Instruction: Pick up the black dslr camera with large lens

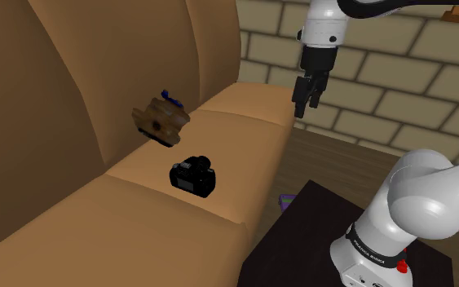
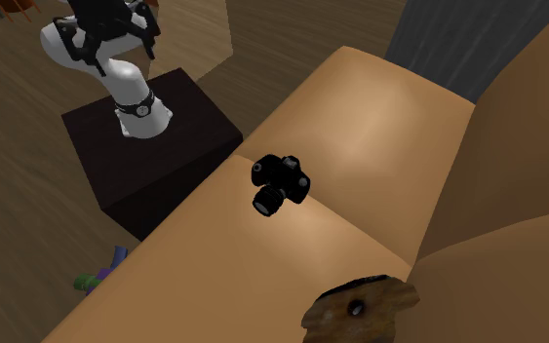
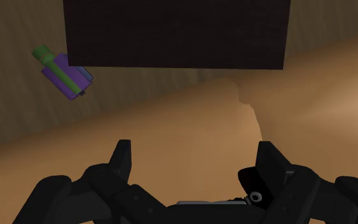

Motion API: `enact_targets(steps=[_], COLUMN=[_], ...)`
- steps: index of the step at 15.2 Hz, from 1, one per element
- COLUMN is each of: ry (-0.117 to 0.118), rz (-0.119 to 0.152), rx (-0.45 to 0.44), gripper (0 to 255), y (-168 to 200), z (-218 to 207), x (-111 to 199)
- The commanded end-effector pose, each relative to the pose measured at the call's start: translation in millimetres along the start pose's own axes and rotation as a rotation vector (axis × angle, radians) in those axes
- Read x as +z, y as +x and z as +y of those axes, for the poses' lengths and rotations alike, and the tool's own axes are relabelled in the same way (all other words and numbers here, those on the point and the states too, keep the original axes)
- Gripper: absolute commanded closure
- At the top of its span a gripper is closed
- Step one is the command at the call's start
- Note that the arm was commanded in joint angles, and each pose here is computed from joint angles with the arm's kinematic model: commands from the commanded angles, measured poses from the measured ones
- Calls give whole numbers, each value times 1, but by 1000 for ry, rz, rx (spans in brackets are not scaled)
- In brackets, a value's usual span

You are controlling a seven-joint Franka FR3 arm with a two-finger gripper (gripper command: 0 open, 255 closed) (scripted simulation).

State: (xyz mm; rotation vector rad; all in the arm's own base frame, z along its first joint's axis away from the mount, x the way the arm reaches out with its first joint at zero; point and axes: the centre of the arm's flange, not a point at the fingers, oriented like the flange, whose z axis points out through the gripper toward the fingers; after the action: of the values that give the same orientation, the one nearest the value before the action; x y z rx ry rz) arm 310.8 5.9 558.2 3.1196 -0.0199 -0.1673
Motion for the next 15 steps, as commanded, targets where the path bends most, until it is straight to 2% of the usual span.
enact_targets(steps=[1, 15], ry=[0, 124], rz=[0, -102], rx=[0, 483], gripper=[0, 0], y=[0, 132], z=[0, -78], x=[0, 98])
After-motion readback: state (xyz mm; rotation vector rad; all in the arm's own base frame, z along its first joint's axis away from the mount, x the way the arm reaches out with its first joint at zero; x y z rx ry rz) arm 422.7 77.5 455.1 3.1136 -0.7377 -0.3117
